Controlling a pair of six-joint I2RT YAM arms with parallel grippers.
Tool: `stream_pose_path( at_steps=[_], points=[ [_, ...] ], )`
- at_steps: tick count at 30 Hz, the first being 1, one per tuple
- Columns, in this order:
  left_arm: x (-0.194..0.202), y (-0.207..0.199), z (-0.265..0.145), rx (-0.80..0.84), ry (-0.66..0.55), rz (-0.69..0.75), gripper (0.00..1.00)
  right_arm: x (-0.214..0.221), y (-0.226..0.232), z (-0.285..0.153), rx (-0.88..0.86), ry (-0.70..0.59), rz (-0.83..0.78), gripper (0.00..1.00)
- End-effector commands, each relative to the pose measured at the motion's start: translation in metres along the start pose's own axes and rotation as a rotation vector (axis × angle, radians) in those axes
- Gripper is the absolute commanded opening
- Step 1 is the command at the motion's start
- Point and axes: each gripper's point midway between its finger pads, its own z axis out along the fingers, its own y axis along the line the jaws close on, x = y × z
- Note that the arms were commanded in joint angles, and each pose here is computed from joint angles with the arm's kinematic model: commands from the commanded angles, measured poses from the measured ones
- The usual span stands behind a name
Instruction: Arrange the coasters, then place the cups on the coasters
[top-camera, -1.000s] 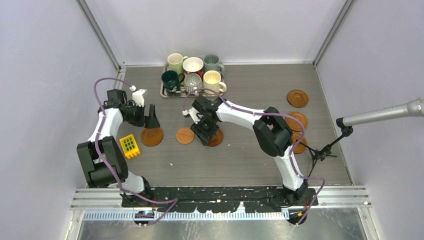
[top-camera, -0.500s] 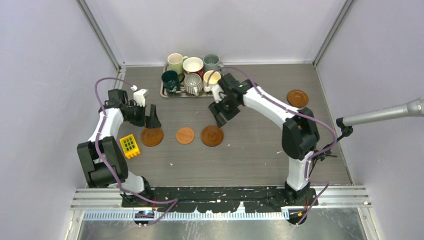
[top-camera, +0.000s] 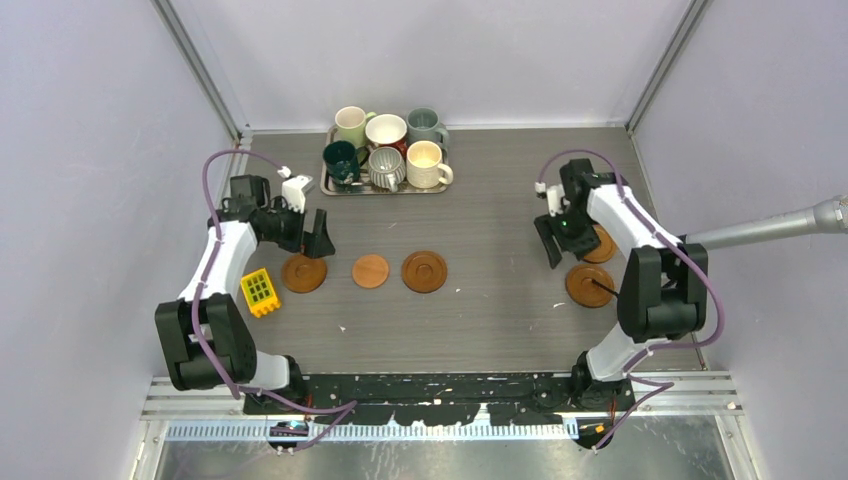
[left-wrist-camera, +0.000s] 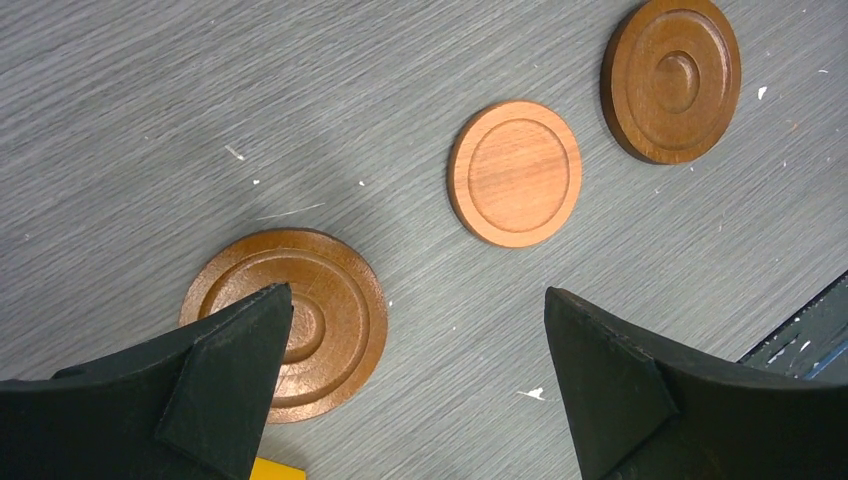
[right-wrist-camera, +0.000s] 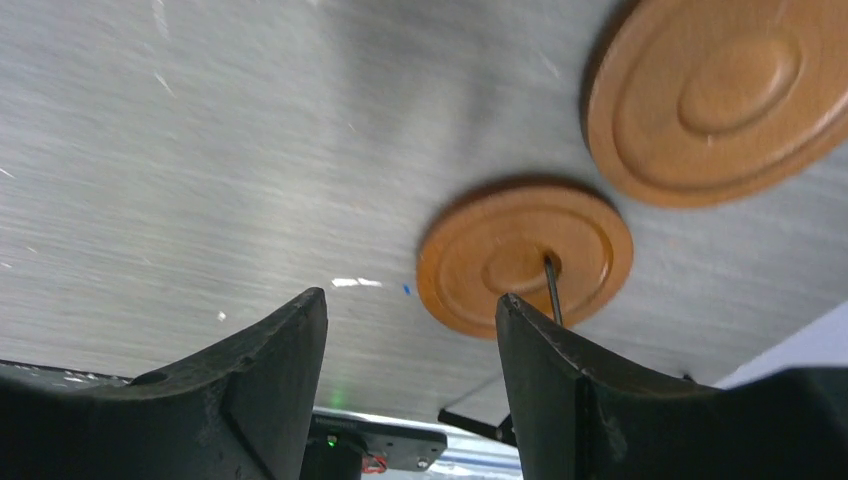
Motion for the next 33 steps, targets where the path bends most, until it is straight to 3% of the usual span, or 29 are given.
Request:
stream_pose_path(
  at_steps=[1,13,19,33],
  points=[
    [-0.009,-0.005,-0.006,-0.008,-0.045,0.009,1.00,0.037,-0.025,-0.008,0.050,0.040,0.001,0.68],
    [-0.011,-0.012,-0.009,0.003,-0.073,-0.009,1.00,0.082,-0.031,0.042,-0.010,0.141,0.063,0.69],
    [-0.014,-0.011,-0.007,0.007,-0.083,-0.019,1.00,0.070,-0.010,0.049,-0.115,0.108,0.070,0.65],
    [-0.013,-0.011,-0.005,0.012,-0.085,-0.026,1.00,0.032,0.064,0.063,-0.192,0.084,-0.096,0.54]
  ],
)
